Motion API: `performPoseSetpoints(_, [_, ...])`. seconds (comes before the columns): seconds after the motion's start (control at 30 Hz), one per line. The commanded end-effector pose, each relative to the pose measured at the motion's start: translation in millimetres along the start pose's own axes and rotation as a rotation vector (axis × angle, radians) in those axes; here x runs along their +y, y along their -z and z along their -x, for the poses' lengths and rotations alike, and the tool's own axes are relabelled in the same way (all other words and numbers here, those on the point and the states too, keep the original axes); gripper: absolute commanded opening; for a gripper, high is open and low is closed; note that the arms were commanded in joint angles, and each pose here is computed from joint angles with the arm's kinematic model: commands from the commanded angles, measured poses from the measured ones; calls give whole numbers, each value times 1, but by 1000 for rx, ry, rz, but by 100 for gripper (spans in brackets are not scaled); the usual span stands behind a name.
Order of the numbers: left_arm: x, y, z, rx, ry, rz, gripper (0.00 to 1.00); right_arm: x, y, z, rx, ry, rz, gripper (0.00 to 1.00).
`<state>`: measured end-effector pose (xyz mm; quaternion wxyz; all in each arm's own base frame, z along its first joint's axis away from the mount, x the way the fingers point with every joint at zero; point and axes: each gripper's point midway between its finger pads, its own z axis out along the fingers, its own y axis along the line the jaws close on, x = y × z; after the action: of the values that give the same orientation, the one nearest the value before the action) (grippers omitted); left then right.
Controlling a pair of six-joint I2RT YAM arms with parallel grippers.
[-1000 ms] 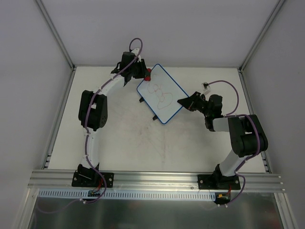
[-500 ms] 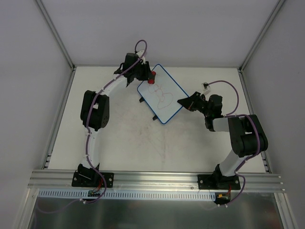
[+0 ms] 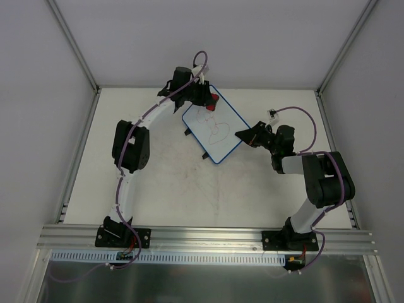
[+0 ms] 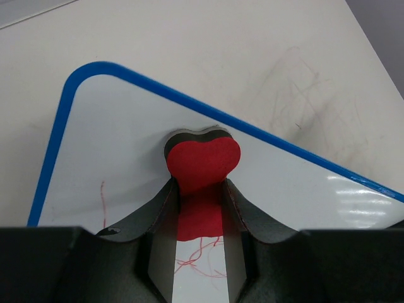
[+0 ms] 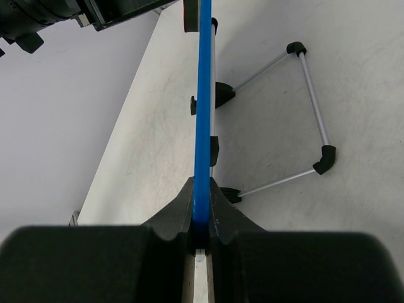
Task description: Erase the whiteboard
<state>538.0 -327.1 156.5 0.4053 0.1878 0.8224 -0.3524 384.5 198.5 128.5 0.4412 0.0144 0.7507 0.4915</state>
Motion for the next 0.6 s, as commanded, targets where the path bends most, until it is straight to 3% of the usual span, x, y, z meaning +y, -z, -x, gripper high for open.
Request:
performPoseSetpoints(0.0, [-31,-11,-7,37,-69,-86,0,21,-1,-17,79,72,86,0])
performPoseSetpoints(0.13, [9,-8,-5,19,-15,125,0,21,-1,-18,82,70,85,0])
performPoseSetpoints(0.57, [83,7,-29,59,356,198,0,22,-1,-17,78,71,86,0])
